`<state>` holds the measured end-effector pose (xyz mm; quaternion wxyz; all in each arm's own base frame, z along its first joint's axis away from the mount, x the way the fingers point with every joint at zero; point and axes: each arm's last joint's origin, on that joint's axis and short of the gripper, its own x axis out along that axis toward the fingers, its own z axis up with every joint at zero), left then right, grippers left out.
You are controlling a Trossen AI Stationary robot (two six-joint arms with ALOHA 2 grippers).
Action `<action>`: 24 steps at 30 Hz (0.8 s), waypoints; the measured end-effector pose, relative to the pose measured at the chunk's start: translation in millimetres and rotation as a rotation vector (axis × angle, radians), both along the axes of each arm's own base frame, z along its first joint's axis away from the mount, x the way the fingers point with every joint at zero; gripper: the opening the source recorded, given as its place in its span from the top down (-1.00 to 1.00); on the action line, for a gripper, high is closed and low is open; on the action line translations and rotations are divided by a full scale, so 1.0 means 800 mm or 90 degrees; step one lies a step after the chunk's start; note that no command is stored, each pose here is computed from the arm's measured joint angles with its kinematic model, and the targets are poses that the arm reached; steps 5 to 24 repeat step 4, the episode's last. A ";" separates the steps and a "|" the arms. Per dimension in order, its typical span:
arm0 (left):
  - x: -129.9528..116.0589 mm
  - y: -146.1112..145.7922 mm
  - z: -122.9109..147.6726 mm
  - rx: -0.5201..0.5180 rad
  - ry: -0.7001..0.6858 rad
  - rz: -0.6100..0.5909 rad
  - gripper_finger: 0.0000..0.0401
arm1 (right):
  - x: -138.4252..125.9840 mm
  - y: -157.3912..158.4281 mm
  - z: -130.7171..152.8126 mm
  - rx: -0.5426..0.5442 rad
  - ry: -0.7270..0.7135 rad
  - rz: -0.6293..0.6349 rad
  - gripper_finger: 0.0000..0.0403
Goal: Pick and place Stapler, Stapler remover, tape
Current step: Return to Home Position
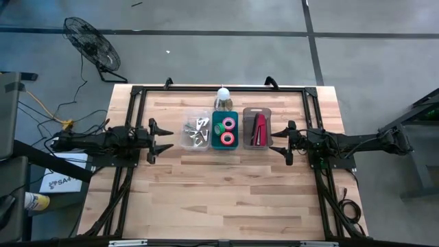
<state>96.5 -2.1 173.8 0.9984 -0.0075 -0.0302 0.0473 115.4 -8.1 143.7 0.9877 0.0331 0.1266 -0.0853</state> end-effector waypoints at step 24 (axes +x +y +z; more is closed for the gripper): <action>0.000 0.000 0.000 0.000 -0.001 0.000 -0.19 | 0.000 0.000 0.000 0.000 0.000 0.000 -0.33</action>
